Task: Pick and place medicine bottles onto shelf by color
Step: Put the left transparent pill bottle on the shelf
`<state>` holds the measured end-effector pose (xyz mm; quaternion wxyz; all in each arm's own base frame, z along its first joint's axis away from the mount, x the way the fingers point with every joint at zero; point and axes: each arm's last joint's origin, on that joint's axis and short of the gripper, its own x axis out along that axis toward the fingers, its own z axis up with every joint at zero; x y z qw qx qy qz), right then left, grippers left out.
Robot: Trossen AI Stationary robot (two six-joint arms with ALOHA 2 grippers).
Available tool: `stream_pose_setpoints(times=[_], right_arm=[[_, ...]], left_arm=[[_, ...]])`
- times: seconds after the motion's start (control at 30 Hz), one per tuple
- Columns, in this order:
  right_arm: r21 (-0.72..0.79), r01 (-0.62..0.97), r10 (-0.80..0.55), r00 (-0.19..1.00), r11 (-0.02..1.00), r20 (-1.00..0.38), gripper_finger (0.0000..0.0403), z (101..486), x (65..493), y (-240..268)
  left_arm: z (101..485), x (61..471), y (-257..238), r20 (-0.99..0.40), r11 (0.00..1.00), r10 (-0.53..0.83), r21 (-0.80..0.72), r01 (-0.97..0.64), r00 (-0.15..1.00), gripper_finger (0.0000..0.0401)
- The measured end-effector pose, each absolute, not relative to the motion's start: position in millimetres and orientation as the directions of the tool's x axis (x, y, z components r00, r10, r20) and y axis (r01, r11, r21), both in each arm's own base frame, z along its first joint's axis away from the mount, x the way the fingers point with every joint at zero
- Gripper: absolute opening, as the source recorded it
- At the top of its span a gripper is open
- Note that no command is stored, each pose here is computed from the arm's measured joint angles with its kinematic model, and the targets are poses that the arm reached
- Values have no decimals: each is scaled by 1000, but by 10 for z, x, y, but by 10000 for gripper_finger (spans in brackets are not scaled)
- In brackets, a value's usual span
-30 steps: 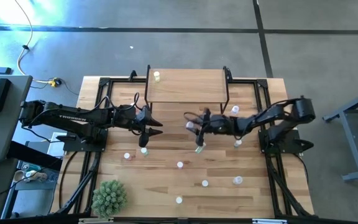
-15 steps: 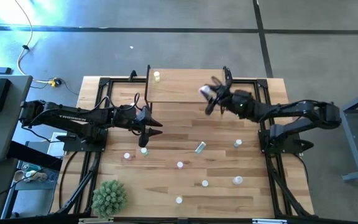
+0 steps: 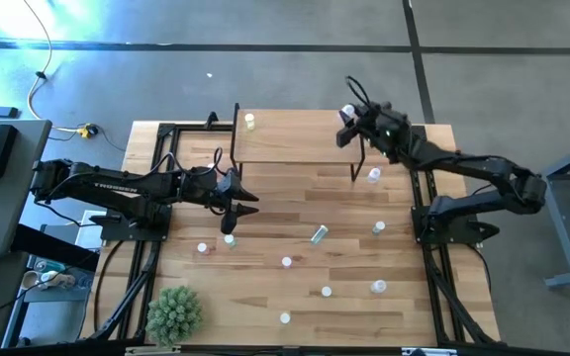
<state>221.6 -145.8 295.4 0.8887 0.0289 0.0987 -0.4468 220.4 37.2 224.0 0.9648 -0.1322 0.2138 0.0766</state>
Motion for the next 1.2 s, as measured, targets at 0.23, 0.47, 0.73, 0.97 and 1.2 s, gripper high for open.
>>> stream_pose_setpoints(times=[0.23, 0.47, 0.73, 0.97, 1.2], right_arm=[[-11, 783, -750, 591, 621, -296, 144, 2952, 2257, -1560], [-8, 769, -715, 590, 639, -376, 144, 2746, 2360, -1652], [-35, 770, -699, 557, 637, -449, 144, 2579, 2417, -1690], [-40, 770, -695, 552, 637, -460, 144, 2552, 2425, -1695], [-66, 762, -694, 547, 644, -468, 146, 2544, 2419, -1697]], left_arm=[[2240, 2204, 372, -433, 959, 91, -205, -197, 897, 156], [2240, 2204, 372, -433, 961, 91, -197, -193, 897, 156], [2240, 2204, 373, -433, 961, 91, -197, -193, 897, 156], [2240, 2204, 372, -433, 961, 91, -198, -193, 897, 156], [2240, 2204, 372, -433, 961, 91, -198, -193, 897, 156]])
